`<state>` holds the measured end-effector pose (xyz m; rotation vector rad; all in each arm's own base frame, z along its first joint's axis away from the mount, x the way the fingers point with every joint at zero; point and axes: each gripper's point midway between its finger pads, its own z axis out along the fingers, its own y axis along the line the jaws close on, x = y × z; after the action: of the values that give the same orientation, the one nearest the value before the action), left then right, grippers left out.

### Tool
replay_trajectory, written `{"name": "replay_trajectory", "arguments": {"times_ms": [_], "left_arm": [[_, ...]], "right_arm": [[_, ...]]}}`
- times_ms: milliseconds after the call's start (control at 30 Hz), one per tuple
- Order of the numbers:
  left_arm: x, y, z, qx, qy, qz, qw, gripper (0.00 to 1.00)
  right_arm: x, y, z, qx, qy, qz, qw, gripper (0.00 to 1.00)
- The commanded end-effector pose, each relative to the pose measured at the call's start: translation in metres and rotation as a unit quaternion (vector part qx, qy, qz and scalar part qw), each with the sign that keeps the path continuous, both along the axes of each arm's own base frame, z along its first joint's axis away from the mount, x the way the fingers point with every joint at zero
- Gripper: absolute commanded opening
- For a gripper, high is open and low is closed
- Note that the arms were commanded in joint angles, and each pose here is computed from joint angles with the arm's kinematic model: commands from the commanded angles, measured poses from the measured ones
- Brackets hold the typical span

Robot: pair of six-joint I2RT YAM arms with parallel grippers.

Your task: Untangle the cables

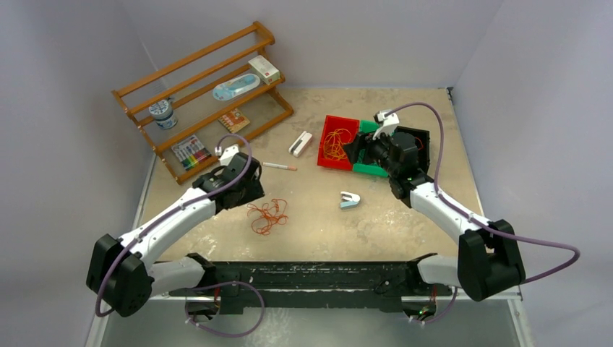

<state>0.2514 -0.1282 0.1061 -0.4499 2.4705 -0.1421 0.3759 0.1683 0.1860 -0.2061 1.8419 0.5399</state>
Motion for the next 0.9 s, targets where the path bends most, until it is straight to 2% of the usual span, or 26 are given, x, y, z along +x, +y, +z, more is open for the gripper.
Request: {"name": "replay_trajectory", "arguments": {"times_ms": [0,233,567,767,867], "left_arm": [[-0.011,0.009,0.002,-0.046,-0.01,0.088,0.995,0.57],[-0.012,-0.004,-0.015,-0.094,-0.007,0.109,0.99,0.58],[0.012,-0.017,-0.031,-0.11,-0.026,0.122,0.986,0.58],[0.017,-0.016,-0.043,-0.094,-0.023,0.123,0.988,0.47],[0.019,-0.011,-0.045,-0.078,-0.028,0.128,0.988,0.36]], "right_arm": [[0.009,0.004,0.031,0.024,-0.043,-0.002,0.999,0.77],[0.008,0.006,0.025,0.019,-0.034,0.005,0.999,0.77],[0.005,0.003,0.029,0.015,-0.039,-0.001,0.999,0.77],[0.003,0.001,0.029,0.016,-0.037,-0.004,0.999,0.77],[0.003,0.001,0.032,0.017,-0.04,-0.004,0.999,0.77]]}}
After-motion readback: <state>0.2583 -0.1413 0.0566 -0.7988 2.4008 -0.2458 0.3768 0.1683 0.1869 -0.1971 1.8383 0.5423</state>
